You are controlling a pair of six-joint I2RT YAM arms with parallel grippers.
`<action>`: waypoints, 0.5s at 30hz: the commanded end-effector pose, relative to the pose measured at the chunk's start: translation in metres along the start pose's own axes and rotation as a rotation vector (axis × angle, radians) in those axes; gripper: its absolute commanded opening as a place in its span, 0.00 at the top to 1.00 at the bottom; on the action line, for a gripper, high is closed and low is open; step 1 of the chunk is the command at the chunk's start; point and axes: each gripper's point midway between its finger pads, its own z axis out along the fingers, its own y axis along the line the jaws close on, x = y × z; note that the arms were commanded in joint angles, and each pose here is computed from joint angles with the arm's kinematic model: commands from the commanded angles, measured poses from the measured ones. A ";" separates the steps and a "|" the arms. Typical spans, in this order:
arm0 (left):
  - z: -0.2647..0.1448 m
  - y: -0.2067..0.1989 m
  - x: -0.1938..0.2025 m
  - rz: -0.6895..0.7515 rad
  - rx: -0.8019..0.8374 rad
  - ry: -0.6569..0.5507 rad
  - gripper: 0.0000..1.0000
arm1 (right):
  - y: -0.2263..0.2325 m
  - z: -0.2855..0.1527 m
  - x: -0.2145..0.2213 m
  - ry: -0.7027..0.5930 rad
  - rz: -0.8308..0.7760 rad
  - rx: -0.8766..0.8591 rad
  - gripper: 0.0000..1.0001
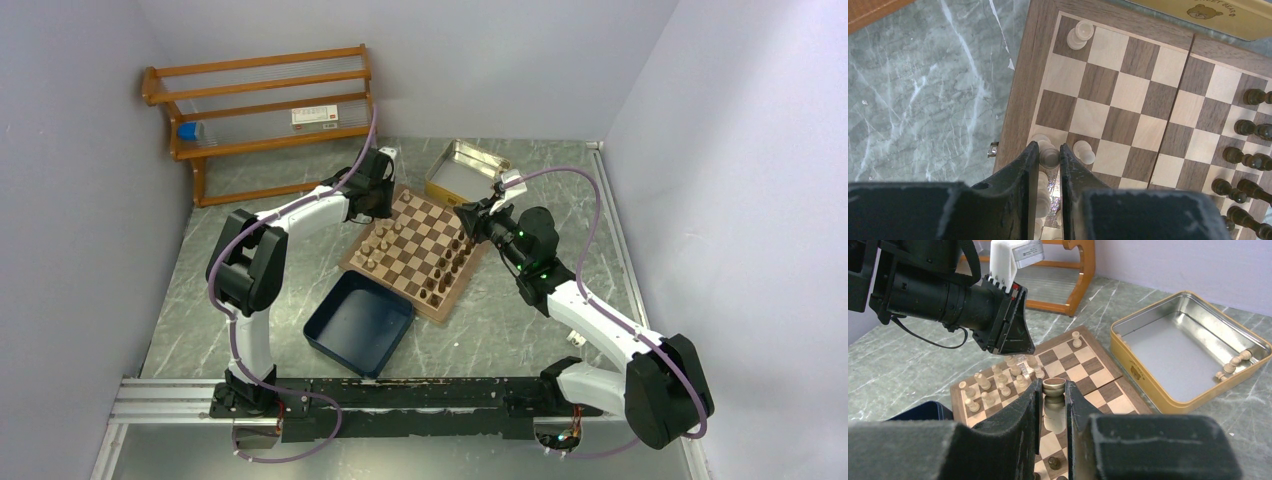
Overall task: Set up the chess pieces on the board
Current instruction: Place the chess piece on the chessboard.
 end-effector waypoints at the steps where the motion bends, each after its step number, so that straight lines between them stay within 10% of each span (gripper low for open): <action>1: -0.008 -0.003 -0.009 -0.004 0.025 -0.017 0.83 | 0.002 -0.002 -0.011 -0.044 -0.014 0.001 1.00; 15: -0.011 -0.012 -0.010 -0.041 0.097 -0.019 0.86 | 0.002 -0.001 -0.010 -0.039 -0.015 0.000 1.00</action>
